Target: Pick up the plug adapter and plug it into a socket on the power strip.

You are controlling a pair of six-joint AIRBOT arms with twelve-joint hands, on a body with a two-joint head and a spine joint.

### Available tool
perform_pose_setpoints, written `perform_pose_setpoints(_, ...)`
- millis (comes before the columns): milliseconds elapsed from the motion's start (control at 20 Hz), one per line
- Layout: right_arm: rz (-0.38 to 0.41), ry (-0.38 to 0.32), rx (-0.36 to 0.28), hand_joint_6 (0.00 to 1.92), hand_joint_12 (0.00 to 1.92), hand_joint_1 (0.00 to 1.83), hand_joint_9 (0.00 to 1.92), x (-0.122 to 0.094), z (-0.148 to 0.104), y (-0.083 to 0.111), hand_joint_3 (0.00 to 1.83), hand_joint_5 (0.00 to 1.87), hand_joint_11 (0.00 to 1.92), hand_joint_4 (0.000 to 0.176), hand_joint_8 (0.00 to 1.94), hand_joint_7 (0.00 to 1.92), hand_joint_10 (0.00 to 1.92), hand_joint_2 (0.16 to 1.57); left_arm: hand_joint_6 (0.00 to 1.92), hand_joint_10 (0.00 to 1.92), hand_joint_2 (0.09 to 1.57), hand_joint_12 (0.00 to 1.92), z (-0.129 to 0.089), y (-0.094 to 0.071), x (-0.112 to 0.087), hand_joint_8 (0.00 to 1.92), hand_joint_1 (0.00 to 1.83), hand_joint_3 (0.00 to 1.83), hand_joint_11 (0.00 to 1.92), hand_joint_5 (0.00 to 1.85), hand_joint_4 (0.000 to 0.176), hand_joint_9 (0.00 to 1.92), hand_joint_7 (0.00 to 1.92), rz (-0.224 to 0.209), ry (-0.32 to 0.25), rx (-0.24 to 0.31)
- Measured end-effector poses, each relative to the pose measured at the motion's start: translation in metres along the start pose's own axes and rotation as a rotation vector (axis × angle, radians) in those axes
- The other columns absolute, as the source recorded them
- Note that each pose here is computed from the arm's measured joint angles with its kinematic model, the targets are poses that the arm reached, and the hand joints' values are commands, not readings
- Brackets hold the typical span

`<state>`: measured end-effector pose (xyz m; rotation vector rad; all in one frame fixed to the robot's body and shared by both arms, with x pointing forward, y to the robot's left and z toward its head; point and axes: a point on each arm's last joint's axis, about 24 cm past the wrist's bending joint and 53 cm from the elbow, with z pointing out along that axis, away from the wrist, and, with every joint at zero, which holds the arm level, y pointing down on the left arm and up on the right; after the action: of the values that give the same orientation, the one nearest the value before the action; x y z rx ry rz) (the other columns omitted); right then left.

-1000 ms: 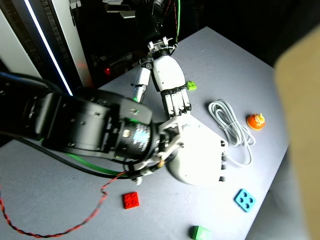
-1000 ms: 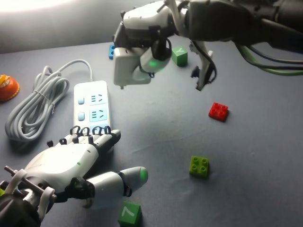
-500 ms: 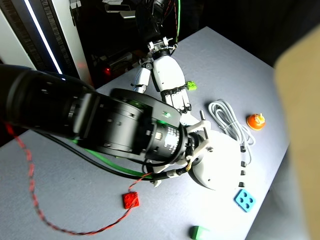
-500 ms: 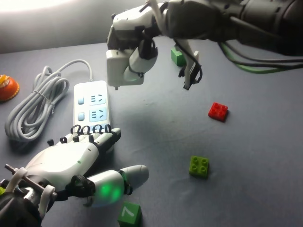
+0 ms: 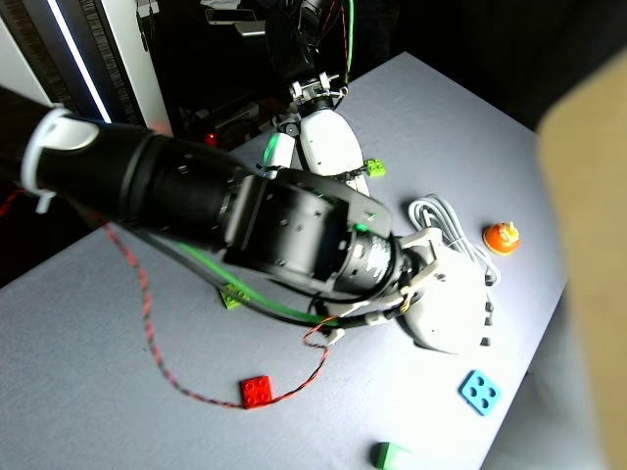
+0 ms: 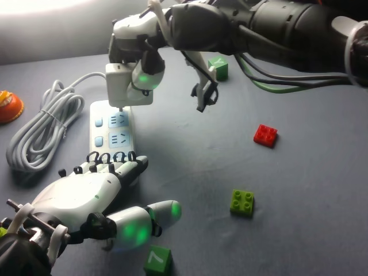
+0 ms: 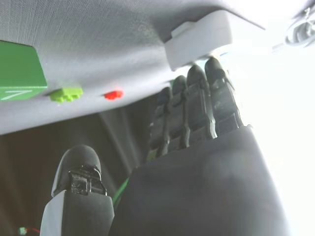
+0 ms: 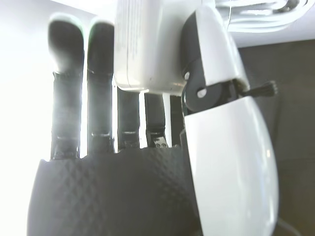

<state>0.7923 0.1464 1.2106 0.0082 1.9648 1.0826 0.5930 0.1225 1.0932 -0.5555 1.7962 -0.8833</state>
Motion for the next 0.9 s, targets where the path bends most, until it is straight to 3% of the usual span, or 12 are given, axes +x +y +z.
perform_pose_setpoints(50,0.0,0.001,-0.004,1.04,1.61,1.26,0.91,0.001,0.001,0.002,0.0,0.83,0.72,0.0,1.18,1.0,1.16,1.15,0.01,0.0,1.16,0.25,0.001,0.001,-0.001,0.0,0.0,0.0,0.0,0.12,0.0,0.11,0.12,0.001,-0.001,-0.001)
perform_pose_setpoints(100,-0.001,0.001,-0.005,1.0,1.58,1.34,0.86,0.002,0.001,0.003,0.0,0.8,0.74,0.0,1.17,0.93,1.37,1.16,0.0,0.0,1.16,0.26,0.001,0.001,-0.001,0.0,0.0,0.0,0.0,0.12,0.0,0.11,0.12,0.0,-0.004,-0.003)
perform_pose_setpoints(150,0.0,0.001,-0.006,1.03,1.58,1.36,0.83,0.002,0.001,0.004,0.0,0.77,0.73,0.0,1.2,0.89,1.43,1.18,0.0,0.0,1.16,0.3,0.001,0.001,-0.001,0.0,0.0,0.0,0.0,0.13,0.0,0.12,0.12,0.0,-0.004,-0.003)
perform_pose_setpoints(400,-0.006,0.003,-0.011,1.04,1.58,1.36,0.82,0.004,0.001,0.006,0.0,0.76,0.73,0.0,1.22,0.88,1.45,1.18,0.0,0.0,1.16,0.31,0.001,0.0,0.001,0.0,0.0,0.0,0.0,0.13,0.0,0.12,0.12,0.006,-0.001,0.001)
perform_pose_setpoints(450,-0.007,0.005,-0.013,1.01,1.62,1.37,0.86,0.005,0.001,0.007,0.0,0.77,0.7,0.0,1.2,0.9,1.46,1.17,0.0,0.0,1.16,0.23,0.001,0.0,0.001,0.0,0.0,0.0,0.0,0.09,0.0,0.08,0.08,0.007,0.0,0.001)
perform_pose_setpoints(550,-0.009,0.008,-0.017,1.07,1.63,1.36,0.81,0.007,0.002,0.009,0.0,0.76,0.7,0.0,1.24,0.86,1.46,1.18,0.0,0.0,1.16,0.39,0.001,0.001,0.002,0.0,0.0,0.0,0.0,0.11,0.0,0.13,0.11,0.009,0.001,0.0)
perform_pose_setpoints(650,-0.013,0.009,-0.023,1.1,1.58,1.24,0.89,0.009,0.002,0.012,0.0,0.79,0.74,0.0,1.23,0.96,1.18,1.17,0.0,0.0,1.17,0.44,0.0,0.003,0.002,0.0,0.0,0.0,0.0,0.1,0.0,0.12,0.11,0.02,0.0,0.0)
perform_pose_setpoints(900,-0.04,0.01,-0.038,1.1,1.57,1.24,0.91,0.021,0.0,0.011,0.0,0.79,0.75,0.0,1.24,0.96,1.16,1.17,0.01,0.01,1.17,0.45,-0.002,0.005,0.002,0.01,0.0,0.0,0.0,0.1,0.0,0.13,0.11,0.032,-0.005,0.001)
